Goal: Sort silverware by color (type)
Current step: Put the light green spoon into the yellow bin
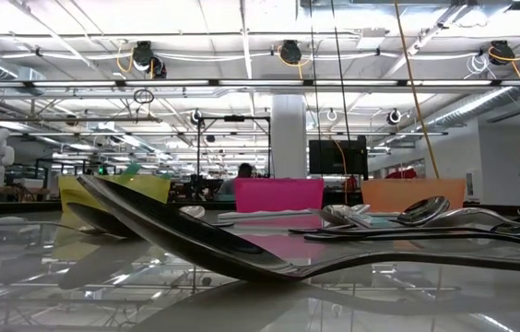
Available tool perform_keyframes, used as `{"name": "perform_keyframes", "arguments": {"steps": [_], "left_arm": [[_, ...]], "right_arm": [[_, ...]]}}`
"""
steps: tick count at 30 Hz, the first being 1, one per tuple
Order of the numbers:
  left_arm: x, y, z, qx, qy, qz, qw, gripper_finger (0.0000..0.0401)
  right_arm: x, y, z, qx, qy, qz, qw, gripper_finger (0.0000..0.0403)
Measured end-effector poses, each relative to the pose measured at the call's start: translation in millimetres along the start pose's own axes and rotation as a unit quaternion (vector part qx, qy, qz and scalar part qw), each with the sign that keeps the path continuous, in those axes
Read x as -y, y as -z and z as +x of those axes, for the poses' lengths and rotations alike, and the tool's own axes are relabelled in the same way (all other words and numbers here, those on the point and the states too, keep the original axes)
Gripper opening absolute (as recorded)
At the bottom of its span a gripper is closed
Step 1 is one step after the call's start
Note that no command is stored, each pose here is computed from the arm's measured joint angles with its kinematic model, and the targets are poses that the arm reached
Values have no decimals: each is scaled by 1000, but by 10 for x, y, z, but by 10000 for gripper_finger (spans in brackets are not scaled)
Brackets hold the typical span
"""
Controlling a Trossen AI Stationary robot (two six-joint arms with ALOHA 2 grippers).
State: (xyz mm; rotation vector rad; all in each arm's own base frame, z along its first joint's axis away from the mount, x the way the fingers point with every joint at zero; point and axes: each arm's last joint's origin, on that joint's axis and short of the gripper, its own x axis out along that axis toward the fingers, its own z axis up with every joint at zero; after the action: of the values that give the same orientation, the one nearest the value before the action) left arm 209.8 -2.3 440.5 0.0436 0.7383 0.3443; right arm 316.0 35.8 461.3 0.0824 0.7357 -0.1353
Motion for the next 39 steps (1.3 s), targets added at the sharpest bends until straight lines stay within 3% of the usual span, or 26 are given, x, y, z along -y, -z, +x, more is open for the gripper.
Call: {"name": "perform_keyframes", "arguments": {"steps": [8, 17, 23, 27, 32, 39], "left_arm": [[-438, 317, 77, 61, -11, -67, 996, 55], [-752, 517, 216, 20, -83, -57, 995, 55], [-811, 575, 210, -10, -139, -72, 988, 61], [-809, 575, 271, -26, -139, -73, 987, 63], [-844, 625, 384, -45, -127, 28, 990, 64], [-1090, 968, 696, -21, -53, 11, 998, 66]], "right_arm": [[148, 30, -116, -10, 14, -39, 999, 192], [532, -63, -130, 13, 57, -97, 994, 192], [831, -64, -197, 14, 46, -87, 995, 192], [987, -57, -231, 14, 41, -81, 996, 192], [1114, -46, -281, 18, 33, -83, 996, 192], [1227, -26, -303, 12, 48, -68, 996, 192]]}}
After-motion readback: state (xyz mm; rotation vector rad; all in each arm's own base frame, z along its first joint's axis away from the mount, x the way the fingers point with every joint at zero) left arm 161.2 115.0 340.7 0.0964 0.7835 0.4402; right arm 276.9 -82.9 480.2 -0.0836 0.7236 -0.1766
